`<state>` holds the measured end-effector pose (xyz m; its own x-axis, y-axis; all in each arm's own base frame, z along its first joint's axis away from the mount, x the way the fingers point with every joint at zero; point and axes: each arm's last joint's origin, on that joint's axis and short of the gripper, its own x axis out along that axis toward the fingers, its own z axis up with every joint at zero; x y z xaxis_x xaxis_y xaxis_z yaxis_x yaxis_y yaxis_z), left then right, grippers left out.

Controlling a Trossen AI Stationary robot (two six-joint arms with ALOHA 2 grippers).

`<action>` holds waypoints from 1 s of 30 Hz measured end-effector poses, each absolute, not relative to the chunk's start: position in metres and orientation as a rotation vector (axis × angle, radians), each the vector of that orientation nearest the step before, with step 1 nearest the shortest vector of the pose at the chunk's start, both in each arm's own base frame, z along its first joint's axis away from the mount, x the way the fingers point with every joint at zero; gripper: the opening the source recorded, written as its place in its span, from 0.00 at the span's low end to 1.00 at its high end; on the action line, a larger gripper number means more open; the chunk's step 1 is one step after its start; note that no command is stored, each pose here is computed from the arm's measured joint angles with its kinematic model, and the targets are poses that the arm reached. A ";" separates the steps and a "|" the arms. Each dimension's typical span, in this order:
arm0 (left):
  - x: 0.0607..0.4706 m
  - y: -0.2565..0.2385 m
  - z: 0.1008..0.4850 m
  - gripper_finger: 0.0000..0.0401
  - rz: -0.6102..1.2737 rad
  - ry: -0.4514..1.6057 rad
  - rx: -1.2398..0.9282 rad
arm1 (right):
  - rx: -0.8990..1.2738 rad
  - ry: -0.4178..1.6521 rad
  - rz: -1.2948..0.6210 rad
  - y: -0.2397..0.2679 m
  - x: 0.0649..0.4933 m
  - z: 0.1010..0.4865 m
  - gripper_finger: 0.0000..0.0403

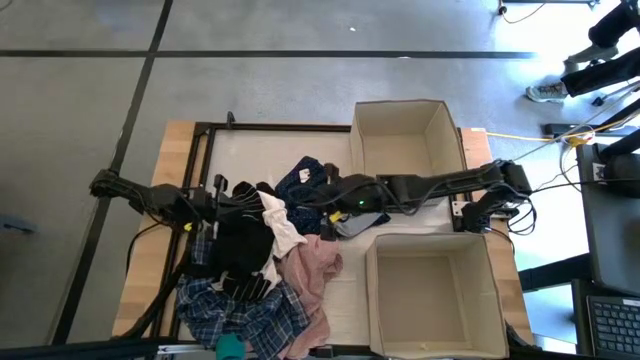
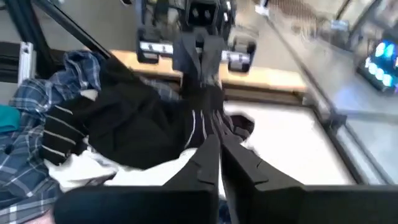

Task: Sort clothes
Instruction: Put the white sock into the top laundry organizer

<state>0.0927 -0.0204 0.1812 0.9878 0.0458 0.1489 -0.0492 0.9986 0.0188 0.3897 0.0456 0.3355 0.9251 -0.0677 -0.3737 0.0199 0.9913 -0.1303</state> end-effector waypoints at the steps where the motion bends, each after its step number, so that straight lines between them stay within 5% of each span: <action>1: 0.093 -0.021 0.179 0.00 0.047 -0.131 0.024 | -0.114 0.391 -0.038 0.046 0.392 0.333 0.09; 16: 0.094 -0.021 0.172 0.00 0.038 -0.059 -0.037 | -0.105 0.495 -0.018 0.053 0.437 0.257 0.70; 21: 0.094 -0.021 0.172 0.00 0.037 -0.060 -0.067 | -0.103 0.517 -0.047 0.049 0.444 0.242 0.77; 30: 0.094 -0.021 0.172 0.00 0.038 -0.059 -0.033 | -0.059 0.528 -0.060 0.048 0.457 0.214 0.74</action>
<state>0.0937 -0.0209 0.1720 0.9975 0.0387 0.0586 -0.0368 0.9988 -0.0336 0.4568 0.0485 0.2145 0.8623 -0.0723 -0.5012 0.0418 0.9965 -0.0720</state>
